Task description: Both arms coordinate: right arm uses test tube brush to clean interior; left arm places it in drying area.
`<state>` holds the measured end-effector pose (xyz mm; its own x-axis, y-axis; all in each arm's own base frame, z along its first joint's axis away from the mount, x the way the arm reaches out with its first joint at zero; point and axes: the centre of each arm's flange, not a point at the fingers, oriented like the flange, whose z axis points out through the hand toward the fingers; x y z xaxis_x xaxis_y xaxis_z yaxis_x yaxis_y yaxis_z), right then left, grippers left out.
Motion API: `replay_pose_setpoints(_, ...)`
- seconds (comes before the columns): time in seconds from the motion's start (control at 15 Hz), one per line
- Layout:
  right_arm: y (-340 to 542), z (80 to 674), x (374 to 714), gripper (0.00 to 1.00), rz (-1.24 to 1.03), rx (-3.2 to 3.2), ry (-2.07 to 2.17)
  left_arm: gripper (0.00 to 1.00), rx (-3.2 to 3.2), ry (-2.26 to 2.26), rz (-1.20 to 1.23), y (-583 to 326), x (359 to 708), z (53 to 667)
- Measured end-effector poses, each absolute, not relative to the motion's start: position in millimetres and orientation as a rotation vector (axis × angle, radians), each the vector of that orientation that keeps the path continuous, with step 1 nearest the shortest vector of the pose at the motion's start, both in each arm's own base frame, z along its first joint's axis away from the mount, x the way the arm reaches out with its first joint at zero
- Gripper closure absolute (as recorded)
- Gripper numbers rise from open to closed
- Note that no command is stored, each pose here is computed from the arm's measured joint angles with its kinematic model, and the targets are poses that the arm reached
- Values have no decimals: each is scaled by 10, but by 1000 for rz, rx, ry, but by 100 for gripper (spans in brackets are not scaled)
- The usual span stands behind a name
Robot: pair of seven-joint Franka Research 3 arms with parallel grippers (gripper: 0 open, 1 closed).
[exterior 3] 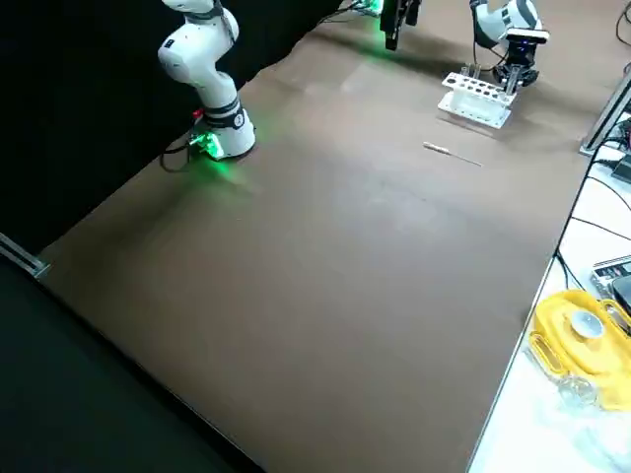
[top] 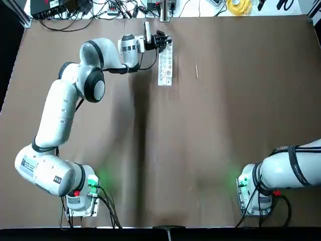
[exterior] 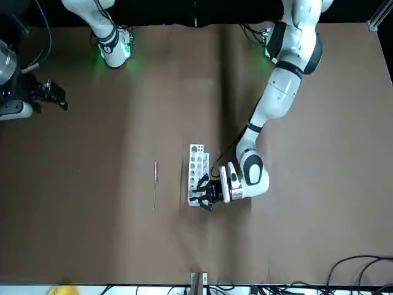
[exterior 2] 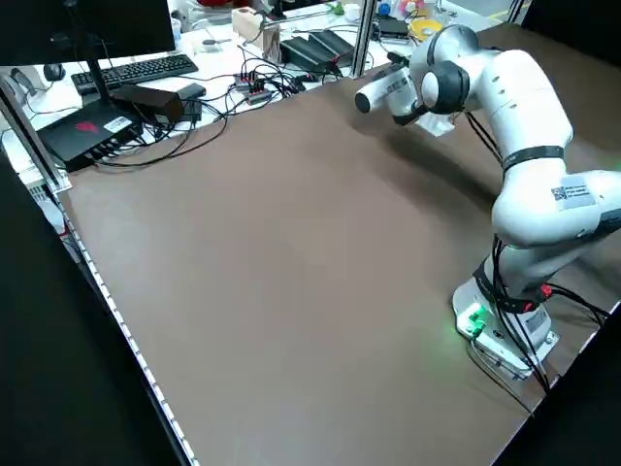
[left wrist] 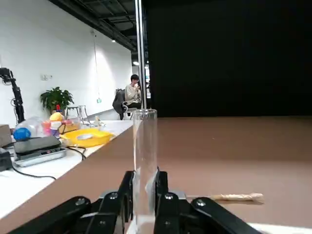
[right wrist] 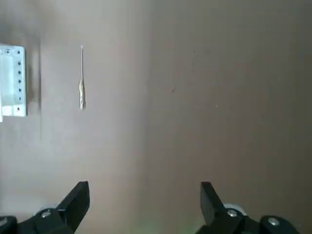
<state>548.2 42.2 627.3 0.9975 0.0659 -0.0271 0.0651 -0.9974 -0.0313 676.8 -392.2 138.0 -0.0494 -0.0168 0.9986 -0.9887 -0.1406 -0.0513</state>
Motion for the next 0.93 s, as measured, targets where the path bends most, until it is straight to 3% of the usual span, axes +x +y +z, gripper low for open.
replay_pose_setpoints(0.6, 174, 6284, 5563, 0, -5, -3112, -36, 77, 1391, -1111, 1370, -3904, 7005, 2322)
replay_pose_setpoints(0.93, -49, 6280, 5568, 0, -6, -3112, 11, 77, 1488, -929, 1251, -3967, 6989, 2805)
